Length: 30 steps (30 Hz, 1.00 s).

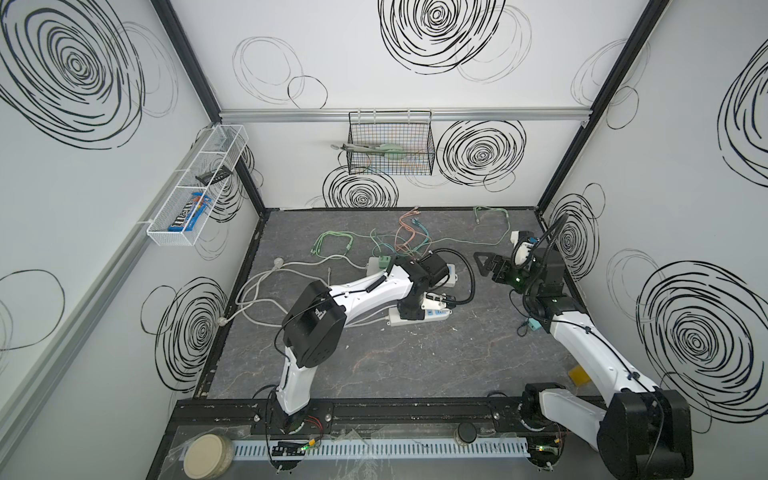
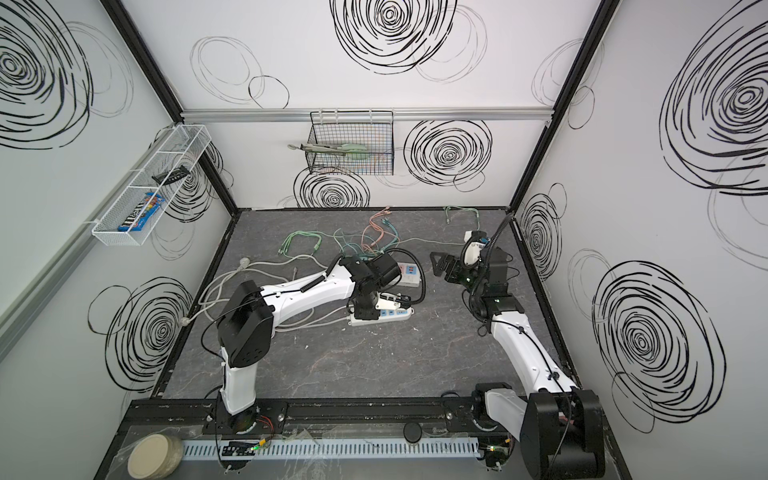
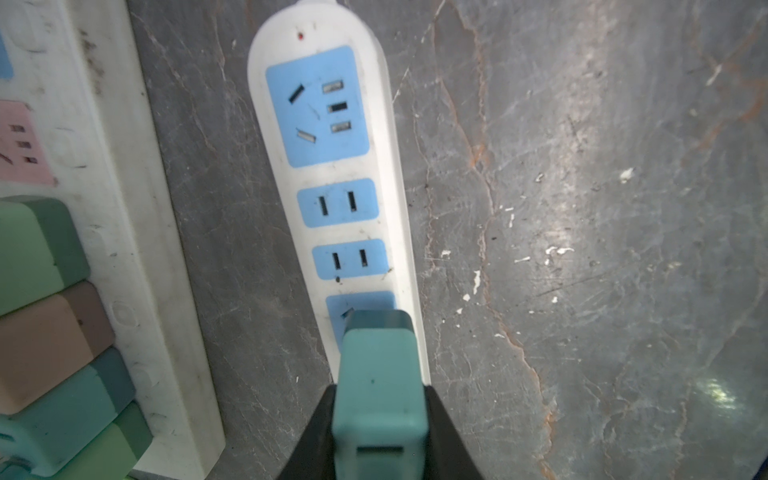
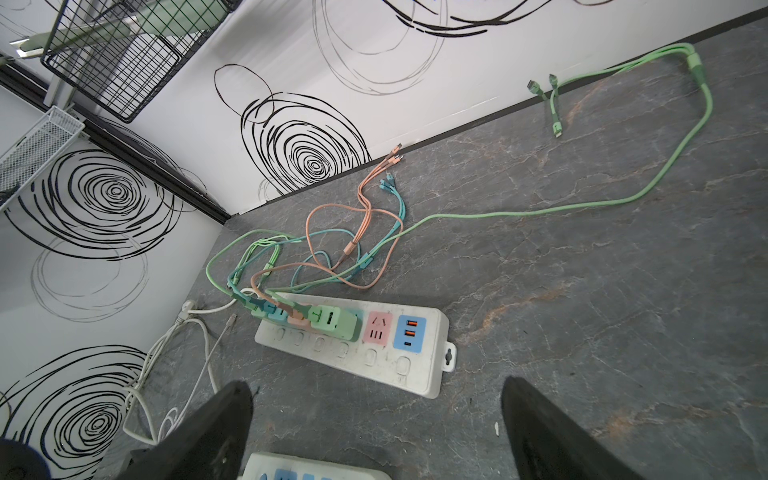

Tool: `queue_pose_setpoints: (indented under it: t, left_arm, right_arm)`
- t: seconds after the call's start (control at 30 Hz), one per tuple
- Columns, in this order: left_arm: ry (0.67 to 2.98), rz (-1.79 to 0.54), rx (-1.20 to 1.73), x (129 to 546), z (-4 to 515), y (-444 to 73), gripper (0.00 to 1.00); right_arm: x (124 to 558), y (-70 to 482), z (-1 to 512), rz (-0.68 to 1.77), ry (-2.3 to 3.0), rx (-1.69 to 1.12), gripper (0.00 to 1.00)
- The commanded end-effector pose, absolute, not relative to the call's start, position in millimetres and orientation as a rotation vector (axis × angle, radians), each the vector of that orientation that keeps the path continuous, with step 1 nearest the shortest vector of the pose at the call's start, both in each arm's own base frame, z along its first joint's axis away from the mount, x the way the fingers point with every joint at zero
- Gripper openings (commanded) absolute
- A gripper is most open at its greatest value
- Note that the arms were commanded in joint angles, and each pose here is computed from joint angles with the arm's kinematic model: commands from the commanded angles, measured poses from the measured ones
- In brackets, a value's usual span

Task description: Insert the plug

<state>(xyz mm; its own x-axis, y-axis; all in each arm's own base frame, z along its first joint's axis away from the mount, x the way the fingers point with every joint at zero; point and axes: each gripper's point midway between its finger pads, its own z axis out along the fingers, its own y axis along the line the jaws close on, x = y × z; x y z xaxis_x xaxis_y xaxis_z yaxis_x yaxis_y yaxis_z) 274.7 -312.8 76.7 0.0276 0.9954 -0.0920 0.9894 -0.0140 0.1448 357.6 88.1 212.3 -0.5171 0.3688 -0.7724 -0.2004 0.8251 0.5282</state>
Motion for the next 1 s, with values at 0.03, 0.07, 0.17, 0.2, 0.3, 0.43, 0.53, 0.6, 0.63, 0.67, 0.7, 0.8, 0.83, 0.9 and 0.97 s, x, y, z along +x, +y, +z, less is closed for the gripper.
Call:
queue_pose_setpoints:
  t: [0.03,0.07,0.17,0.2,0.3,0.43,0.53,0.6,0.63,0.67,0.7,0.8,0.83,0.9,0.97]
  left_arm:
    - [2.132,-0.01,2.235,262.8,43.5,-302.8,0.0]
    - [2.137,-0.019,2.246,263.5,38.8,-303.2,0.0]
    - [2.171,-0.041,2.27,270.4,20.8,-305.0,0.0]
    - [2.18,-0.045,2.277,272.8,14.8,-305.1,0.0]
    - [2.222,-0.013,2.302,273.1,-4.5,-296.5,0.0]
    - [2.3,0.012,2.254,272.6,-8.1,-290.4,0.0]
    - [2.284,0.026,2.159,284.4,14.1,-297.9,0.35]
    - [2.245,0.004,2.095,293.1,40.0,-305.2,0.55]
    - [2.211,-0.02,2.041,299.7,59.2,-311.2,0.63]
    - [2.169,-0.054,1.973,307.1,79.9,-317.8,0.72]
    - [2.123,-0.092,1.914,313.3,99.0,-322.7,0.81]
    - [1.964,-0.254,1.668,330.1,174.3,-331.0,0.96]
    - [1.923,-0.305,1.604,332.7,192.0,-329.2,0.96]
    - [1.847,-0.365,1.476,337.2,221.9,-321.6,0.96]
    - [1.806,-0.354,1.347,344.4,244.2,-311.1,0.96]
  right_arm:
    - [358.8,86.5,222.8,0.705,1.974,0.127,0.97]
    - [359.0,86.3,223.1,0.704,1.974,0.126,0.97]
    - [359.7,86.4,221.7,0.7,1.982,0.124,0.97]
    - [360.2,86.2,221.5,0.698,1.986,0.126,0.97]
    - [360.8,85.7,221.1,0.694,1.993,0.128,0.97]
    - [362.6,85.2,220.3,0.691,1.999,0.134,0.97]
    - [366.3,83.5,220.1,0.677,1.995,0.139,0.97]
    - [371.2,83.1,221.2,0.667,1.988,0.13,0.97]
    - [375.3,82.1,221.9,0.659,1.986,0.127,0.97]
    - [380.3,80.4,223.3,0.646,1.984,0.136,0.97]
    - [385.1,77.9,223.2,0.635,1.984,0.158,0.97]
    - [400.2,82.6,222.9,0.657,1.961,0.133,0.97]
    - [404.5,87.8,220.2,0.685,1.966,0.111,0.97]
    - [418.2,95.4,209.1,0.719,2.006,0.111,0.97]
    - [432.7,96.5,192.2,0.719,2.07,0.155,0.99]
